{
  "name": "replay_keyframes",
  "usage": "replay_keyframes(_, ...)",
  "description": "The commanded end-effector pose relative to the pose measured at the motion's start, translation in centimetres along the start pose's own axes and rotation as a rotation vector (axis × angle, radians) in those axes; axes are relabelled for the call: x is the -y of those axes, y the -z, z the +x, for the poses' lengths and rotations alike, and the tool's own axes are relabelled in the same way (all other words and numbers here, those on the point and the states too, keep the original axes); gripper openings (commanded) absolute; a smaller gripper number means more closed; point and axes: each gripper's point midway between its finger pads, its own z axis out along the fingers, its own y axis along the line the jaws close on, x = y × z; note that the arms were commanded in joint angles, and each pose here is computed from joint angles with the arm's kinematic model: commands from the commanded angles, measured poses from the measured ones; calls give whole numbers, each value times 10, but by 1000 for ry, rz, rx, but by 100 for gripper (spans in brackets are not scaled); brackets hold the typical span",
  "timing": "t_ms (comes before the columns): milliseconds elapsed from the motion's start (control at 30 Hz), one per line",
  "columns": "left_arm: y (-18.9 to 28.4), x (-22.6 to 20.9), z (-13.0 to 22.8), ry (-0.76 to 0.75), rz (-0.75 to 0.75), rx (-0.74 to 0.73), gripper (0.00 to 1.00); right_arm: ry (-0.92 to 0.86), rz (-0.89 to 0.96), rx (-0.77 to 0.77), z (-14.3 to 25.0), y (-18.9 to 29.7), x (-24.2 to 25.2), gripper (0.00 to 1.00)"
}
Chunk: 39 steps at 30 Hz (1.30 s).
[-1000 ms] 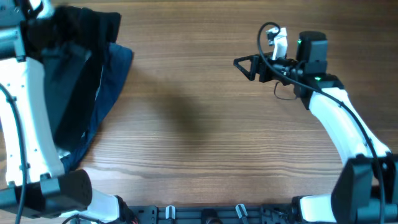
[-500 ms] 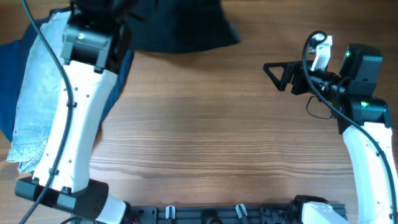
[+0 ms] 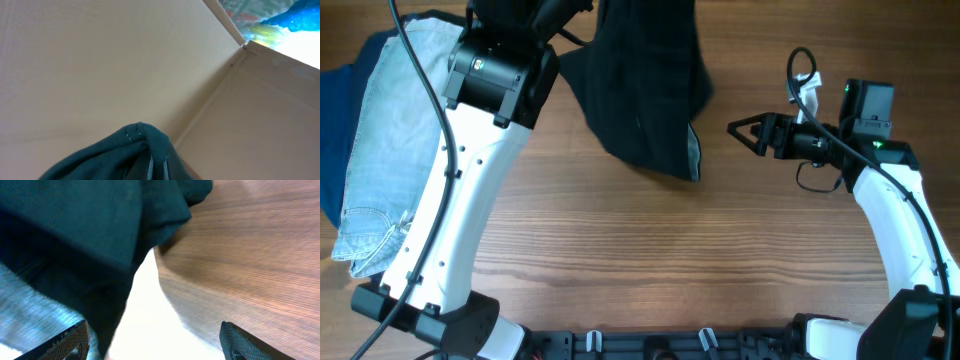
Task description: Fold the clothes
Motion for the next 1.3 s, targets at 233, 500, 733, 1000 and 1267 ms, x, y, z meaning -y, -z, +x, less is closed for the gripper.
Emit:
replay_keyframes(233, -11, 10, 12, 10, 5, -21, 4, -68, -77, 23, -6, -31, -2, 85)
replay_keyframes(500, -9, 4, 20, 20, -18, -57, 4, -97, -59, 60, -18, -46, 21, 84)
replay_keyframes(733, -9, 2, 20, 21, -23, -58, 4, -164, 9, 50, -13, -57, 46, 84)
replay_keyframes(1000, -7, -5, 34, -5, -49, -114, 4, -218, 8, 95, -24, -65, 71, 84)
replay_keyframes(1267, -6, -11, 42, 2, -78, -146, 4, -222, -8, 99, -25, -72, 74, 82)
